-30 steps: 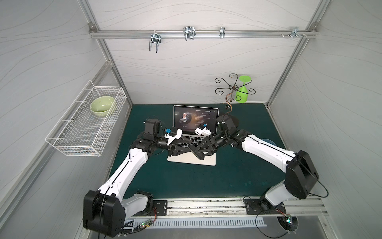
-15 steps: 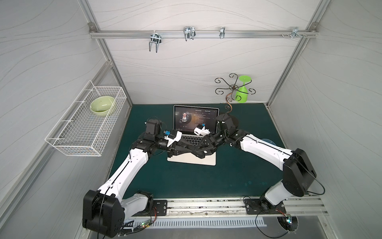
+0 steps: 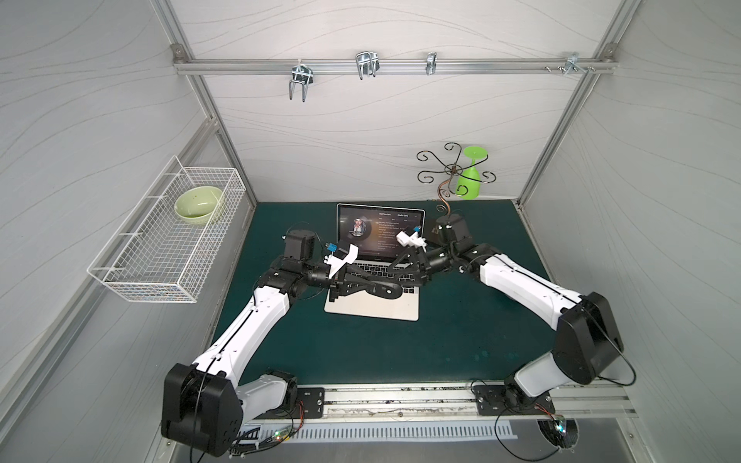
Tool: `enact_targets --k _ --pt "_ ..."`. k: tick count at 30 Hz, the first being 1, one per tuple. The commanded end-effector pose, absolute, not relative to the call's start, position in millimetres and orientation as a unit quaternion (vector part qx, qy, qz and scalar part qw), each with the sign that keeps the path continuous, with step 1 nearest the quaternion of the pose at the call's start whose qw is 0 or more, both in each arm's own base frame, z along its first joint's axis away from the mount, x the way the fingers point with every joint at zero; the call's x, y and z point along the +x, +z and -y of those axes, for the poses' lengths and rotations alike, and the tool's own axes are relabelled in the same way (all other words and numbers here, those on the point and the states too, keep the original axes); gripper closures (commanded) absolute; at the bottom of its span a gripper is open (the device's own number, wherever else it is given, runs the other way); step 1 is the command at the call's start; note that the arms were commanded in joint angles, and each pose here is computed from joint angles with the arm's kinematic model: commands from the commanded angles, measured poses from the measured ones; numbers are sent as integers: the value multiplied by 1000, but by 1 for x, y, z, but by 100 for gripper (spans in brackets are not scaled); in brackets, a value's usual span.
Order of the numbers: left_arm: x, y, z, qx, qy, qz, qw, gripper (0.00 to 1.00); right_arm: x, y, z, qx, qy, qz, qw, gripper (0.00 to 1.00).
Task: Remove the wireless mouse receiver from the laptop
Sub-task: Pick up the mouse from the center of the board, then remove the lid from the mouse.
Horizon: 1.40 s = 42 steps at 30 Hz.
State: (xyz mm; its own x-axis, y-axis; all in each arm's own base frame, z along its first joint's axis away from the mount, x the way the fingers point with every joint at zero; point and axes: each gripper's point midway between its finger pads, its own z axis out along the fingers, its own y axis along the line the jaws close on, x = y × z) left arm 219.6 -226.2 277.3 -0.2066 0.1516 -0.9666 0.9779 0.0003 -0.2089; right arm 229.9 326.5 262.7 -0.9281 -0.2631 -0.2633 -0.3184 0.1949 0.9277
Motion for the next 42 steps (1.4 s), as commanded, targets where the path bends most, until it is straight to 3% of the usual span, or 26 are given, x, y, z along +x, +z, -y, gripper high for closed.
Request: enact_targets --k 1,3,7,11,20,29,42 --pt "255 288 229 387 -516 -659 387 100 243 259 -293 -211 487 -833 157 6" --pt "281 282 226 295 -510 -726 354 100 247 254 -282 -217 450 -844 195 4" --pt "293 274 230 204 -544 -775 248 100 245 257 -271 -224 433 -836 251 2" --pt "291 266 234 167 -570 -785 177 100 238 255 -276 -229 443 -839 215 6" --pt "278 275 233 177 -578 -776 180 100 236 258 -306 -241 458 -833 197 19" --pt "276 274 233 178 -577 -776 180 100 236 259 -331 -245 472 -828 174 25" --pt "273 273 234 179 -582 -774 174 100 240 248 -339 -237 467 -836 164 46"
